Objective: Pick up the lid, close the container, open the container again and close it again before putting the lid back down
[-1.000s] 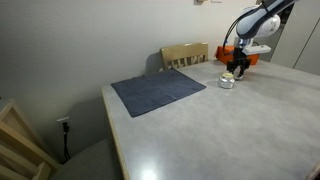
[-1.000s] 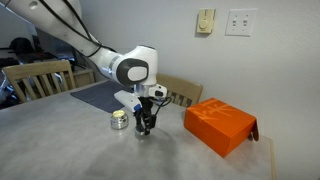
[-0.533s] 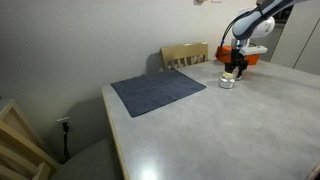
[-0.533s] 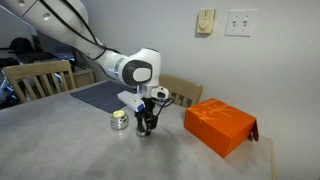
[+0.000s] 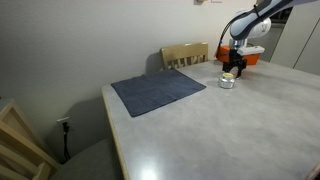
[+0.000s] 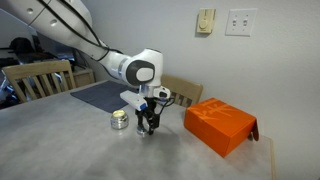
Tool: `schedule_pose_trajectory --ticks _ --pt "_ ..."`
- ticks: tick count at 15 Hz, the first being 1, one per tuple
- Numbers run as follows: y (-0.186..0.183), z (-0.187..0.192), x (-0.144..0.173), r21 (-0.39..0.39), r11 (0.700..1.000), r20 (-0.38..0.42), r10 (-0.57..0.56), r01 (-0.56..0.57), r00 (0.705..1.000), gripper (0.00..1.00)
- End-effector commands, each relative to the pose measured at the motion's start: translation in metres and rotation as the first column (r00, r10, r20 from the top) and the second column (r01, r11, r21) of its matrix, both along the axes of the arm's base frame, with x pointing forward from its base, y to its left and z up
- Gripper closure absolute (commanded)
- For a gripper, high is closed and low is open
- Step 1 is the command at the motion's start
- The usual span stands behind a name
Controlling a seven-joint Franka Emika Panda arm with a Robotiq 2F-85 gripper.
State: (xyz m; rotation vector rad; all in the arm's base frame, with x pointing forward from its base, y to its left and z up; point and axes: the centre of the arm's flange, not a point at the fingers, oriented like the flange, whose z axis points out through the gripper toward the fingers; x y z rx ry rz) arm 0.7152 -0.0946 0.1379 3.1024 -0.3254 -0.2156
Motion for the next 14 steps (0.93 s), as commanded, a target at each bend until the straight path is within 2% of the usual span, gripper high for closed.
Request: schedule_pose_trajectory --ticks 1,5,14 --pt "-0.002 -0.005 0.01 0.0 1.0 -0.014 -0.008 0.008 1.0 0.0" --pt "0.006 0.004 0.006 -0.009 1.0 0.022 0.003 -0.002 1.0 0.0" --pt "0.029 0.041 -0.002 -0.049 0.999 0.17 0.013 -0.005 0.985 0.0"
